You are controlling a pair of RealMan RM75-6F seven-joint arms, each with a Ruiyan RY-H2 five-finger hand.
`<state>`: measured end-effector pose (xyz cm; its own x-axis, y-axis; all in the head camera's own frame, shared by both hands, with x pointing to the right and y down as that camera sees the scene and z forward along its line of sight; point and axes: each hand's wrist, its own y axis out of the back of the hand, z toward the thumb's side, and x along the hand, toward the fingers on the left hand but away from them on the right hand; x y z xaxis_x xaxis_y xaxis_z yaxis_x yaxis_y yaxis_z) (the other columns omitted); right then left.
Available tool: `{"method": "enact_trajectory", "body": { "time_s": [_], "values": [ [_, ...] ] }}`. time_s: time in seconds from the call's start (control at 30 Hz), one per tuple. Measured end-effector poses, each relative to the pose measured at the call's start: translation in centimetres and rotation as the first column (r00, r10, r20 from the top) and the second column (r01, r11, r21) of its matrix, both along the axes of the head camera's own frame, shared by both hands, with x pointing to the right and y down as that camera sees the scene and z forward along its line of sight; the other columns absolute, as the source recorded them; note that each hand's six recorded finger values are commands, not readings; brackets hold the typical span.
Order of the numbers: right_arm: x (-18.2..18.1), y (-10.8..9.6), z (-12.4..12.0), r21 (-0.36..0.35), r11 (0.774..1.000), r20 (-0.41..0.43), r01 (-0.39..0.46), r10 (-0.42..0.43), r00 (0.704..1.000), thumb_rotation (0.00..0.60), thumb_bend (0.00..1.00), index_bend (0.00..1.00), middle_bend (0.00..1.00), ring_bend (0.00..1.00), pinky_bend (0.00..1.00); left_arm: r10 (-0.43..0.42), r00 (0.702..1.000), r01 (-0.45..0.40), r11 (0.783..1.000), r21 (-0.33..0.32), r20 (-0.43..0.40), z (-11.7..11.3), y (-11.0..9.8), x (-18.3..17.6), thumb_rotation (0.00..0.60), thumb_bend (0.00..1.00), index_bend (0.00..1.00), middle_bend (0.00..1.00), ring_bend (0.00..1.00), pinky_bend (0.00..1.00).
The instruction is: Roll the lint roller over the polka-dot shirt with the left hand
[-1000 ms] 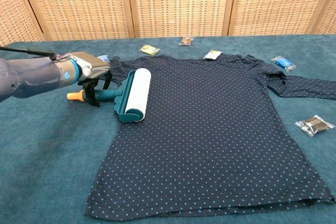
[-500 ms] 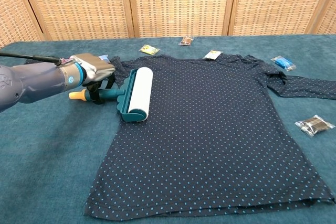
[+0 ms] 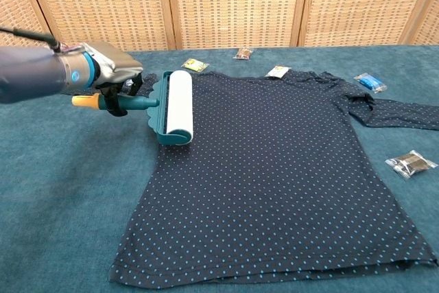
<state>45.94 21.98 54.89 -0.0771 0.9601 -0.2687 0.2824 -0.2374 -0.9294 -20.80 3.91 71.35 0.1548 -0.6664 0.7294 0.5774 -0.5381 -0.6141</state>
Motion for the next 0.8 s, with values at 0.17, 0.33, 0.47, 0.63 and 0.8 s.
{"method": "enact_trajectory", "body": {
  "time_s": [0.17,0.33,0.47,0.63,0.8],
  "values": [
    [0.3,0.0,-0.3,0.006,1.000,0.010,-0.008,0.008,1.000,0.600,0.17,0.07,0.00,0.00,0.00,-0.005,0.999,0.009,0.998,-0.069,0.049,-0.7,0.1,0.7,0.600,0.81,0.83,0.86,0.76,0.69],
    [0.5,0.0,-0.4,0.006,1.000,0.016,-0.016,0.016,1.000,0.600,0.17,0.07,0.00,0.00,0.00,0.037,0.997,-0.030,0.995,-0.094,0.070,-1.5,-0.1,2.2,0.600,0.78,0.83,0.86,0.76,0.68],
    [0.7,-0.1,-0.3,0.005,1.000,0.021,-0.021,0.021,1.000,0.600,0.17,0.07,0.00,0.00,0.00,0.067,0.993,-0.058,0.993,-0.098,0.092,-1.9,-0.2,2.9,0.600,0.72,0.83,0.86,0.76,0.67],
    [0.7,-0.1,-0.2,0.000,1.000,0.026,-0.023,0.023,0.999,0.600,0.17,0.07,0.00,0.00,0.00,0.101,0.988,-0.089,0.991,-0.103,0.120,-2.3,-0.2,3.7,0.600,0.65,0.83,0.86,0.76,0.67],
    [0.8,-0.1,0.0,-0.008,1.000,0.030,-0.025,0.026,0.999,0.600,0.17,0.07,0.00,0.00,0.00,0.118,0.982,-0.101,0.988,-0.120,0.145,-2.0,0.3,3.8,0.600,0.65,0.83,0.86,0.76,0.67]
  ]
}}
